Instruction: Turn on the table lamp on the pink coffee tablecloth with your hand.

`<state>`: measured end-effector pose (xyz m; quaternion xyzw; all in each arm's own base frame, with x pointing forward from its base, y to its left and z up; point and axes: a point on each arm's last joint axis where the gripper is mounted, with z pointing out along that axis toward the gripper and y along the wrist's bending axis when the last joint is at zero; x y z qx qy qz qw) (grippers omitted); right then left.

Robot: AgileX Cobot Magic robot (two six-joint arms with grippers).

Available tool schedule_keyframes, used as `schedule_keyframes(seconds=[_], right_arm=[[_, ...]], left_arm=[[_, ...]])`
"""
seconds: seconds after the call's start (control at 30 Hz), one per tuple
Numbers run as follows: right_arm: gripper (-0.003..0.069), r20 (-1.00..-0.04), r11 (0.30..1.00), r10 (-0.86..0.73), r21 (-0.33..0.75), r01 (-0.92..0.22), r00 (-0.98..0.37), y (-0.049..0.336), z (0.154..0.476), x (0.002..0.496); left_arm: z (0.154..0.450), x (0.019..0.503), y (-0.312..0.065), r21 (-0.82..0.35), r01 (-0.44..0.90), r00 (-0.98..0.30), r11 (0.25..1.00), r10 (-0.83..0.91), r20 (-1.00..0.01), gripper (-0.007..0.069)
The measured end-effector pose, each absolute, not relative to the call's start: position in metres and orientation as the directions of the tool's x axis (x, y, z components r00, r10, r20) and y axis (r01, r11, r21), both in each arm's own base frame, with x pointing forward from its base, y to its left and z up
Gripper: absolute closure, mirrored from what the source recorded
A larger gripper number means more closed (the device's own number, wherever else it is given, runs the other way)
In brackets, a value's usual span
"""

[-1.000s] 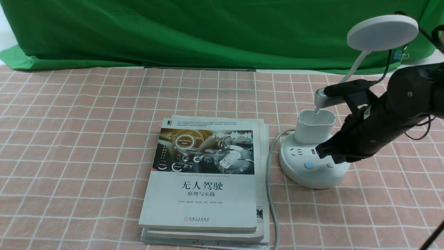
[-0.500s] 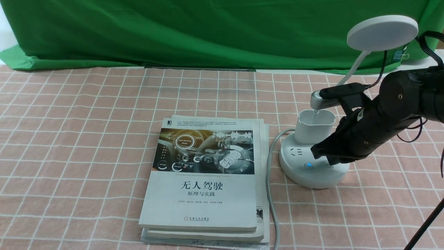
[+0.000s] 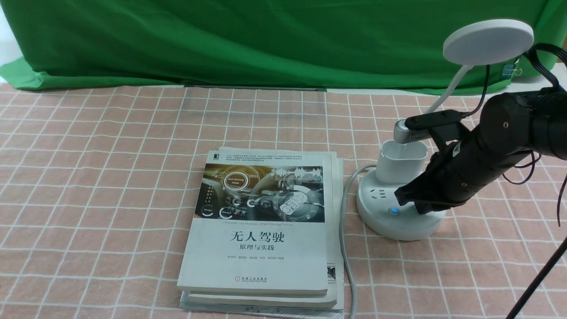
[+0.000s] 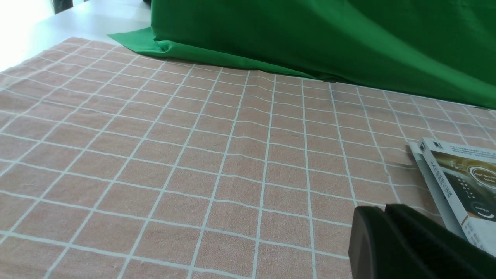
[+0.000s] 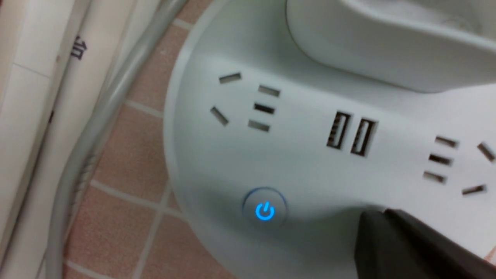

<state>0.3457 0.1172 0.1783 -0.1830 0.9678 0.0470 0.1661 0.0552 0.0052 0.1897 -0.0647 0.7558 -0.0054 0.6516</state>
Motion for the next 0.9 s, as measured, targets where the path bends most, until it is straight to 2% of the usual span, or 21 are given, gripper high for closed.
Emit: schedule_keyframes(seconds=[0.3, 0.43, 0.57, 0.6, 0.67, 0.9], right_arm=[[0.0624, -0.333, 0.928, -0.341, 0.03, -0.372, -0.879, 0.118, 0.177, 0.347], [0.0624, -0.355, 0.927, -0.341, 0.028, -0.374, -0.871, 0.117, 0.187, 0.344], [0.0624, -0.424, 0.926, -0.331, 0.024, -0.376, -0.843, 0.114, 0.218, 0.335], [0.0624, -0.465, 0.926, -0.324, 0.022, -0.376, -0.824, 0.112, 0.238, 0.329], [0.0624, -0.501, 0.928, -0.312, 0.023, -0.373, -0.807, 0.108, 0.259, 0.317], [0.0624, -0.566, 0.94, -0.256, 0.044, -0.34, -0.783, 0.084, 0.284, 0.242]], left_arm=[[0.19, 0.055, 0.005, -0.092, -0.091, -0.142, 0.992, -0.105, -0.984, 0.0606], [0.19, 0.055, 0.005, -0.092, -0.091, -0.142, 0.992, -0.105, -0.984, 0.0606], [0.19, 0.055, 0.005, -0.094, -0.091, -0.142, 0.991, -0.106, -0.984, 0.0606], [0.19, 0.055, 0.005, -0.094, -0.091, -0.142, 0.991, -0.106, -0.984, 0.0606], [0.19, 0.055, 0.005, -0.093, -0.091, -0.142, 0.992, -0.105, -0.984, 0.0606], [0.19, 0.055, 0.005, -0.093, -0.091, -0.142, 0.992, -0.105, -0.984, 0.0606]])
